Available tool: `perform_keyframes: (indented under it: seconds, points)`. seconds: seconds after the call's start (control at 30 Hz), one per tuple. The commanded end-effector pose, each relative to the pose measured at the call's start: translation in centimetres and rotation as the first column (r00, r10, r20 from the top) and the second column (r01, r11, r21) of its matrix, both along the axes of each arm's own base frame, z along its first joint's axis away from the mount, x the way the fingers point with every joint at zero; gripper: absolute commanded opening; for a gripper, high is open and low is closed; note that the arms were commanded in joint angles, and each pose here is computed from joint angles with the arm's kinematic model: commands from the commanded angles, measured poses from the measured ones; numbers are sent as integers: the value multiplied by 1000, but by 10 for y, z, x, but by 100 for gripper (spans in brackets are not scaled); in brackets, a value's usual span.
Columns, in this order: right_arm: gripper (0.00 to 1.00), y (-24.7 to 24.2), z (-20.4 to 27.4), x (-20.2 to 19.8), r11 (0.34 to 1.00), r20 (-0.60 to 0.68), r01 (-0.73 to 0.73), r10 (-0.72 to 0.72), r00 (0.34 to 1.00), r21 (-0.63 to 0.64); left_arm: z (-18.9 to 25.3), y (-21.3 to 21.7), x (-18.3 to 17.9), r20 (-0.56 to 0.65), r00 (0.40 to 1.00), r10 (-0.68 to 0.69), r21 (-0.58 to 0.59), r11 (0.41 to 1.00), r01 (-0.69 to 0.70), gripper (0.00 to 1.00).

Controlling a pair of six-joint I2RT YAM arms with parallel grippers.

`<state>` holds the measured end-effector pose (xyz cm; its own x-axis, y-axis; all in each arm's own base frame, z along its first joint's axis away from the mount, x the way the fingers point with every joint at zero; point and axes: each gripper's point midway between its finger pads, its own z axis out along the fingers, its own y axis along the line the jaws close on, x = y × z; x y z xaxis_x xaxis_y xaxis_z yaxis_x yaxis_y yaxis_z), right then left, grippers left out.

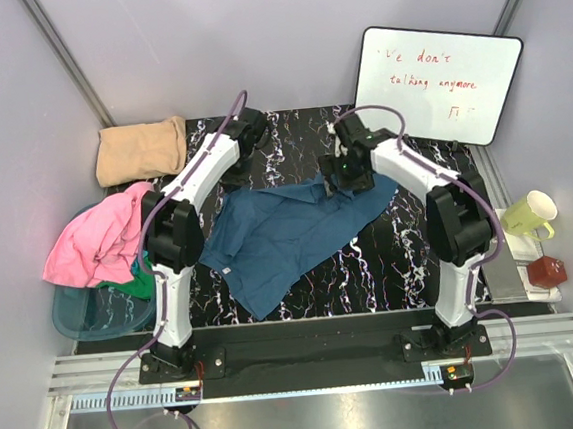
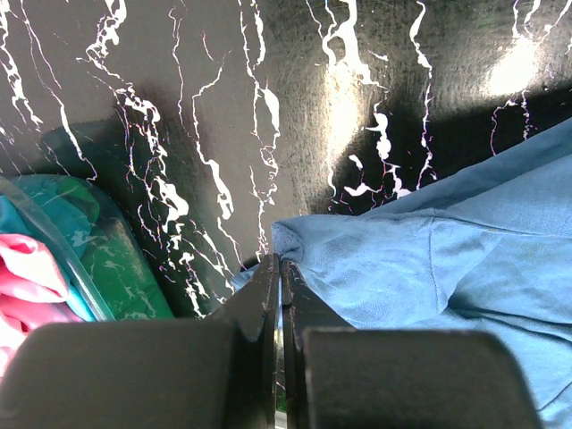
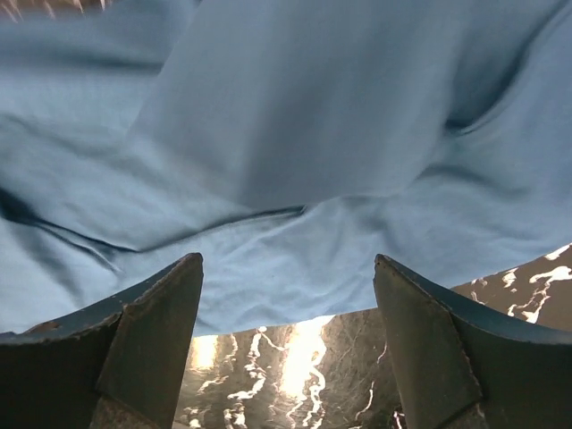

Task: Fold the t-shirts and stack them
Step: Flatten out the tshirt

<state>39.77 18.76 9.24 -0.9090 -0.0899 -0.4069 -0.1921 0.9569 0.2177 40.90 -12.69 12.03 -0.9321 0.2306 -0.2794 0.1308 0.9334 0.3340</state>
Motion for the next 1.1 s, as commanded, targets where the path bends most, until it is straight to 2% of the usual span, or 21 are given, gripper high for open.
perform_keyframes:
  seconds: [0.0,0.17,0.2,0.27,0.47,0.53,0.6,0.63,0.73,0.9,1.0,1.03,1.07]
  points:
    - [83,-27,4,10,974,143,50,-19,990,-220,0,1,4,7,1000,13,-25,1000,-13,0]
    - [79,-36,-9,15,895,218,89,9,976,-437,-4,-5,4,-7,1000,7,-61,998,-8,0]
    - [78,-47,-10,20,854,246,130,-2,969,-504,-5,-6,6,-4,1000,5,-65,998,-5,0]
    - [77,-52,-5,30,819,303,188,-17,953,-543,-6,-7,6,-5,1000,2,-71,997,-3,0]
    - [70,-40,-14,51,819,336,213,-27,942,-533,-9,-8,5,-10,1000,1,-80,997,-2,0]
    - [55,-40,-24,56,804,331,221,-32,943,-553,-8,-7,4,-10,1000,3,-80,997,-4,0]
    - [24,-42,-23,62,785,354,255,-48,934,-565,-7,-6,4,-6,1000,4,-84,996,-4,0]
    - [12,-42,-21,64,778,364,265,-50,930,-569,-7,-5,3,-10,1000,4,-83,997,-5,0]
    - [0,-42,-6,71,780,396,285,-52,917,-557,-4,-4,4,0,1000,7,-84,996,-7,0]
    - [0,-36,13,75,802,415,273,-35,909,-531,-1,3,4,4,1000,25,-90,996,-25,0]
    - [6,-31,20,69,833,407,250,-33,913,-493,-1,5,5,1,1000,30,-93,995,-30,0]
    - [23,-28,20,64,847,394,234,-31,918,-477,-1,5,5,2,1000,31,-95,995,-31,0]
    - [30,-28,21,60,850,393,233,-34,919,-472,-2,6,5,0,1000,31,-94,995,-31,0]
